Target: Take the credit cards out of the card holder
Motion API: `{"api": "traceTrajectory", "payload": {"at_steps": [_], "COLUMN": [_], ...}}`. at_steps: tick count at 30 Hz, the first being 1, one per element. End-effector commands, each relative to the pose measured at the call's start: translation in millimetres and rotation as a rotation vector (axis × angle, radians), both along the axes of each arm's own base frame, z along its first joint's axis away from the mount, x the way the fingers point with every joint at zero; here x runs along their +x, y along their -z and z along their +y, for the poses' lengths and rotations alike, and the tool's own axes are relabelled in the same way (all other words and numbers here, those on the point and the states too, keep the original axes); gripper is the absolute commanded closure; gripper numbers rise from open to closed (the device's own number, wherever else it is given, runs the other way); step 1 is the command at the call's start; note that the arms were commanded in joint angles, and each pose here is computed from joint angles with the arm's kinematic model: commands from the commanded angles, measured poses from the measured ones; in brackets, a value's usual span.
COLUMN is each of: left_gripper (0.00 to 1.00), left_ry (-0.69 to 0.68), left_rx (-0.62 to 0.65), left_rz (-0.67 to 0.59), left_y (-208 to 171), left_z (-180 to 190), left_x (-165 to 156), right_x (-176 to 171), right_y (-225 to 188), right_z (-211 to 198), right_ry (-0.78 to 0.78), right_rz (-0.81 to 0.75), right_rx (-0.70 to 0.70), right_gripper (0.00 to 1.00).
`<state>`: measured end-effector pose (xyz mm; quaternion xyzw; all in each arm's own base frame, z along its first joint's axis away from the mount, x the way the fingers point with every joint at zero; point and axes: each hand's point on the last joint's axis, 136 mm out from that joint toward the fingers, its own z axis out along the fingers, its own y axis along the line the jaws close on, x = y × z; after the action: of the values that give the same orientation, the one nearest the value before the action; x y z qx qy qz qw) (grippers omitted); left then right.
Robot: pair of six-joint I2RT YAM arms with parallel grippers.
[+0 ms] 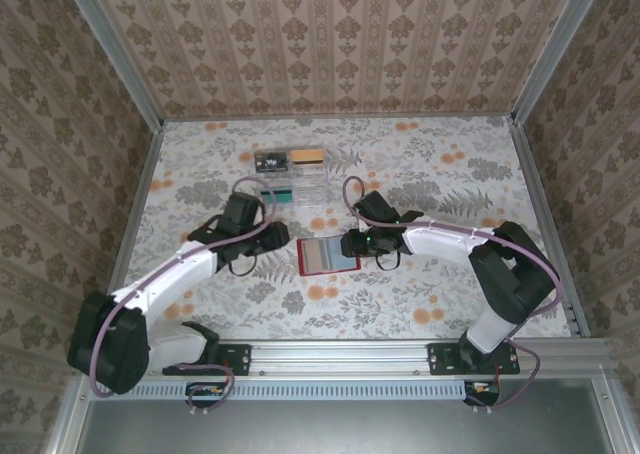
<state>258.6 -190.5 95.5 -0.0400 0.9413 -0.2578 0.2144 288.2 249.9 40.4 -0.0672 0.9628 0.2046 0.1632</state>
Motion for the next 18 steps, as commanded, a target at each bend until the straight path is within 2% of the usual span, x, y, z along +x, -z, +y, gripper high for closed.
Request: {"api": "traceTrajectory", "payload": {"at_steps": [1, 8, 18], "left_gripper": [0.54, 0.54, 0.60], "left_ry": [-0.025, 0.047, 0.084], "left_rx": [-0.141, -0.192, -0.158], "left_rz": [0.034, 0.107, 0.176], "left_y": [-2.8, 15.0, 34.5], "left_z": [-31.3, -64.1, -73.7], "left_x": [4.2, 1.7, -2.2], "right_x": [-9.5, -15.4, -16.9], "right_y": [21.8, 34.1, 35.8], "right_z": [-11.4, -8.4, -7.9], "right_ry": [-0.012, -0.032, -0.025], "right_rz": [0.028, 0.047, 0.052], "right_rx": [-0.091, -0.127, -0.127], "right_gripper": [0.66, 0.73, 0.74]}}
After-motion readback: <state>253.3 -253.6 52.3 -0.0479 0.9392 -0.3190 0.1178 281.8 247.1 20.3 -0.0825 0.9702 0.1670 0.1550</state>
